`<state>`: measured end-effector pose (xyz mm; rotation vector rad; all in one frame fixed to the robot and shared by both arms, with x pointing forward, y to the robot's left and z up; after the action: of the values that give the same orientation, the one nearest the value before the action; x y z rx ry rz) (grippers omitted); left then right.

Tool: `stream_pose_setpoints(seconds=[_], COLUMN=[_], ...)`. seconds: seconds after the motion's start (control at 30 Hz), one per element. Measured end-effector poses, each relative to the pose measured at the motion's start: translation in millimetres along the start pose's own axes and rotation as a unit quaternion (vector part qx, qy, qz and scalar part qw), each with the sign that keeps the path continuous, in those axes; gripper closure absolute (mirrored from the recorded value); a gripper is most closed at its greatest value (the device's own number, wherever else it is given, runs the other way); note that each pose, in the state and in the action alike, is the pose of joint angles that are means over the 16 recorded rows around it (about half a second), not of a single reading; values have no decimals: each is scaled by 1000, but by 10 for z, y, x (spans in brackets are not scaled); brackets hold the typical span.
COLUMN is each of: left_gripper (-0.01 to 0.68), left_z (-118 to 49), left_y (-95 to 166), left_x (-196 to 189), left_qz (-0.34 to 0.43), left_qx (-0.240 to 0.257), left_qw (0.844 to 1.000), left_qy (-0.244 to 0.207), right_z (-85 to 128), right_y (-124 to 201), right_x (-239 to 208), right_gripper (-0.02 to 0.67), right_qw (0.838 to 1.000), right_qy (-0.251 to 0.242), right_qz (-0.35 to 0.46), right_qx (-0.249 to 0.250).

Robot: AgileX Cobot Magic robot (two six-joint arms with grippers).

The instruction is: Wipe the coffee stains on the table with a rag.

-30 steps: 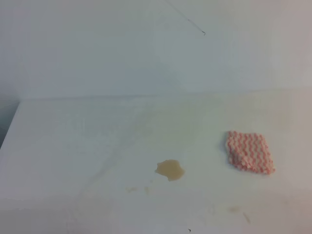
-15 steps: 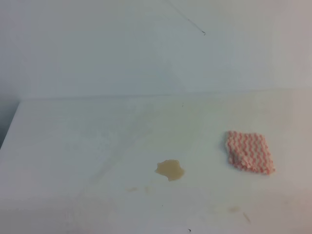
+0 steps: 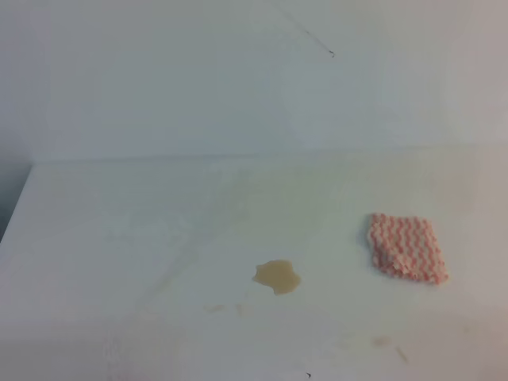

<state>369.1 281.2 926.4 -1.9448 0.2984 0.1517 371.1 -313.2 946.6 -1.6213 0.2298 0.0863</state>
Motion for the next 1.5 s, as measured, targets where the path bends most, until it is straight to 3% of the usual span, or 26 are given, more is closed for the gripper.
stream_pose_setpoints(seconds=[0.3,0.53,0.73,0.97,1.3,1.5], left_gripper=[672,672,672,672,672,672], left_z=[2,1,-1,-1,-4,-4], left_y=[4,2,-2,-2,-7,-9], left_x=[2,1,-1,-1,-4,-5], left_qz=[1,1,-1,-1,-3,-4], left_qx=[0,0,0,0,0,0], left_qw=[1000,1000,1000,1000,1000,1000], left_qy=[-1,0,0,0,1,2], right_z=[46,74,58,15,-44,-13], right_y=[-463,-933,-1126,-1267,-1401,-1340], right_x=[-65,-277,-385,-357,2,348], right_gripper=[653,653,653,653,652,652], right_qw=[990,955,938,952,990,992], right_qy=[-17,-49,-68,-56,-15,-10], right_qz=[-136,-280,-309,-255,-71,55], right_qx=[26,91,143,157,119,111])
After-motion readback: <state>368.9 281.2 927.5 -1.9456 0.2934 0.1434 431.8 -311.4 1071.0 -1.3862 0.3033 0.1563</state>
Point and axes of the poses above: a point on each arm's last joint axis where the gripper is mounted, x pointing out along that axis toward the gripper, z along the wrist's bending axis when the last joint is at zero, y = z × x, the point moved 8 cm from there along x, pointing out along that axis toward the gripper, and after that the axes turned 2 degrees about -x, right-handed, at the moved point
